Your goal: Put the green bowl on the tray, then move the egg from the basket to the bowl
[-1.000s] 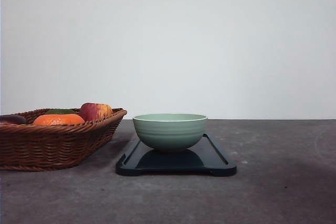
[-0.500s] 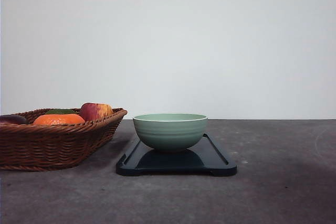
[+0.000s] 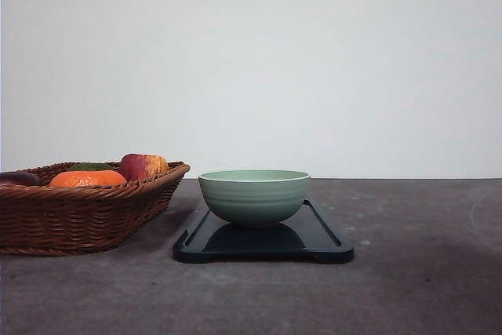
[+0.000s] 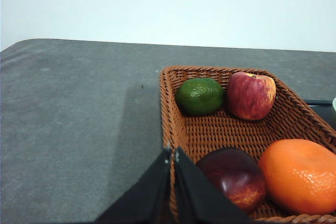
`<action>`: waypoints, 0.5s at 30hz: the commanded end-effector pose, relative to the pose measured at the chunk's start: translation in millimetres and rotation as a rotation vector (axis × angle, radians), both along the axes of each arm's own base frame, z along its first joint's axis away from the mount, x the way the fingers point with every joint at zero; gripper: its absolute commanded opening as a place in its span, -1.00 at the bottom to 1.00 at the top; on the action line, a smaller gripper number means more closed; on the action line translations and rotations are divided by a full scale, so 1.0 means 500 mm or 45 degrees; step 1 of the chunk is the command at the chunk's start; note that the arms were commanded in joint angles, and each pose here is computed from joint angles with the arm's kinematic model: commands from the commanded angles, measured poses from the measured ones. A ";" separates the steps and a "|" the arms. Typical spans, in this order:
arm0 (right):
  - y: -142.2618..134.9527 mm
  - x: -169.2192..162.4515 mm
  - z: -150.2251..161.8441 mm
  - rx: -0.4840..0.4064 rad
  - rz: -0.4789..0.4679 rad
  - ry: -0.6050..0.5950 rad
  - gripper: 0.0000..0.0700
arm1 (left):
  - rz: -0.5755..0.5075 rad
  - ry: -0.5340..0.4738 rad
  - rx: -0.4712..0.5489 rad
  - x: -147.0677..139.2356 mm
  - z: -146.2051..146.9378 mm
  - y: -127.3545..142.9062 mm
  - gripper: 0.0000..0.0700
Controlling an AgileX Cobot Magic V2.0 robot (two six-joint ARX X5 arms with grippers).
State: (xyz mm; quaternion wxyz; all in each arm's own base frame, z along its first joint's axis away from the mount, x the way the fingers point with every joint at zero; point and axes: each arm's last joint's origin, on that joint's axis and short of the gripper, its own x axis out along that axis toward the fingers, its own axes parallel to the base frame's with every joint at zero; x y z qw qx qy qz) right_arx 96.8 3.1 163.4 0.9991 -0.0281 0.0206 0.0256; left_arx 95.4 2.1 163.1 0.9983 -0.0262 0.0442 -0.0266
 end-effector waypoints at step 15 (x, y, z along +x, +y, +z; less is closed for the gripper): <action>0.000 0.001 -0.001 -0.004 -0.004 -0.008 -0.97 | 0.001 0.009 0.004 0.002 -0.011 0.001 -1.00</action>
